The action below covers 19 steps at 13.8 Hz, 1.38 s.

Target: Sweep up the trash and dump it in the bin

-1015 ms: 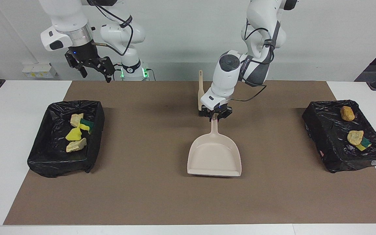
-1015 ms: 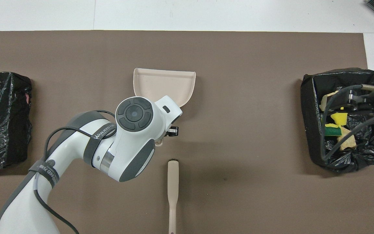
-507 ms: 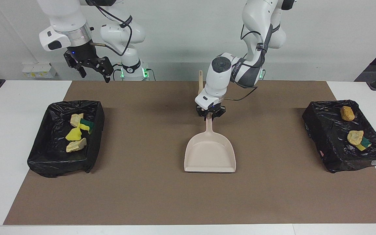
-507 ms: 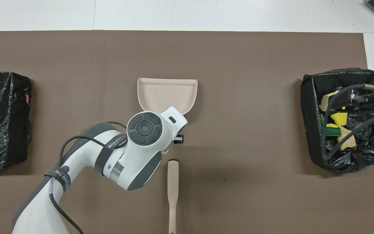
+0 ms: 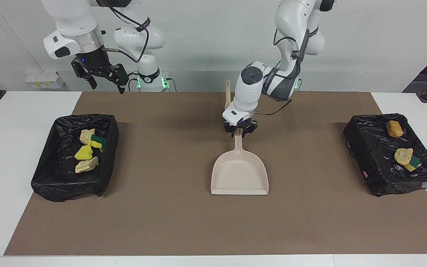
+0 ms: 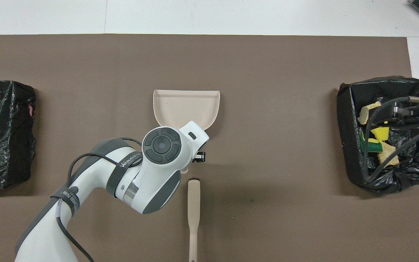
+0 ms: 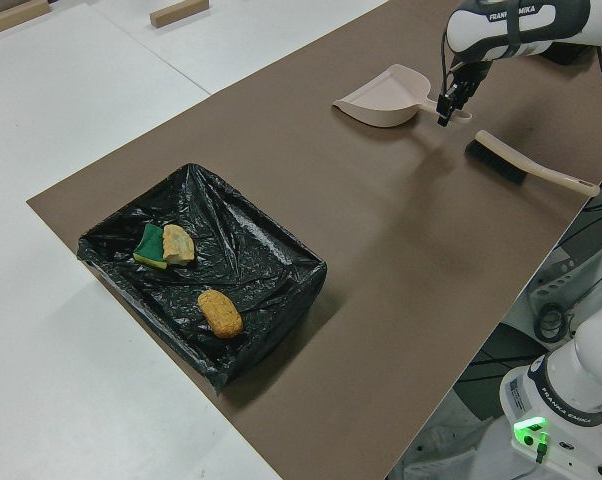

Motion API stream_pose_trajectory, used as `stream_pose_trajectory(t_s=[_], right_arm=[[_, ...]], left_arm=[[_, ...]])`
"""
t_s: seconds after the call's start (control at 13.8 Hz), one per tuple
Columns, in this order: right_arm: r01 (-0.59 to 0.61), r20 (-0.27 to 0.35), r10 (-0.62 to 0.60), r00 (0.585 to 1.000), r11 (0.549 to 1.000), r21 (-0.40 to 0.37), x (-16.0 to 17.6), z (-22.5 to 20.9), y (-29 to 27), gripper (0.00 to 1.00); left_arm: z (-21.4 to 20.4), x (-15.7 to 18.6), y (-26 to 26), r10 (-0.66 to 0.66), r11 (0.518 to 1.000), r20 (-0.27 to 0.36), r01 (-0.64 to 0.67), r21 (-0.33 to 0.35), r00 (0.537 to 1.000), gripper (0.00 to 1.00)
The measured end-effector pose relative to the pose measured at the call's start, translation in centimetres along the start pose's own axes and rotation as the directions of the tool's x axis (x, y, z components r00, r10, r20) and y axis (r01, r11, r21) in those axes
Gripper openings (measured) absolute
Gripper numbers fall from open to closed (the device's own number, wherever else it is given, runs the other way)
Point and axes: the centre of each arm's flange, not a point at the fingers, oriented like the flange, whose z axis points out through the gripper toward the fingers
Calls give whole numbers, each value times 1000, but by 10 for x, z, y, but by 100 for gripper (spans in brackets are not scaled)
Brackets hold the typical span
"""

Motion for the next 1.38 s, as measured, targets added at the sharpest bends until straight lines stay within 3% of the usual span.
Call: stream_pose_trajectory(t_s=[0.22,0.29,0.65,0.94,1.38], right_arm=[[1,0,-1,1000,1000,0,0,0,0,100],[1,0,-1,1000,1000,0,0,0,0,100],[1,0,-1,1000,1000,0,0,0,0,100],[1,0,-1,1000,1000,0,0,0,0,100],[0,0,0,1000,1000,0,0,0,0,100]], left_arm=[[-14,8,-9,-24,1000,-9,24,0,1000,97],[-23,15,-17,-43,999,-17,43,-2,999,100],[-59,64,-105,-183,983,-54,182,-16,982,100],[-68,77,-185,-121,993,3,121,19,993,100],[-155,63,-275,-58,995,79,51,87,995,100]])
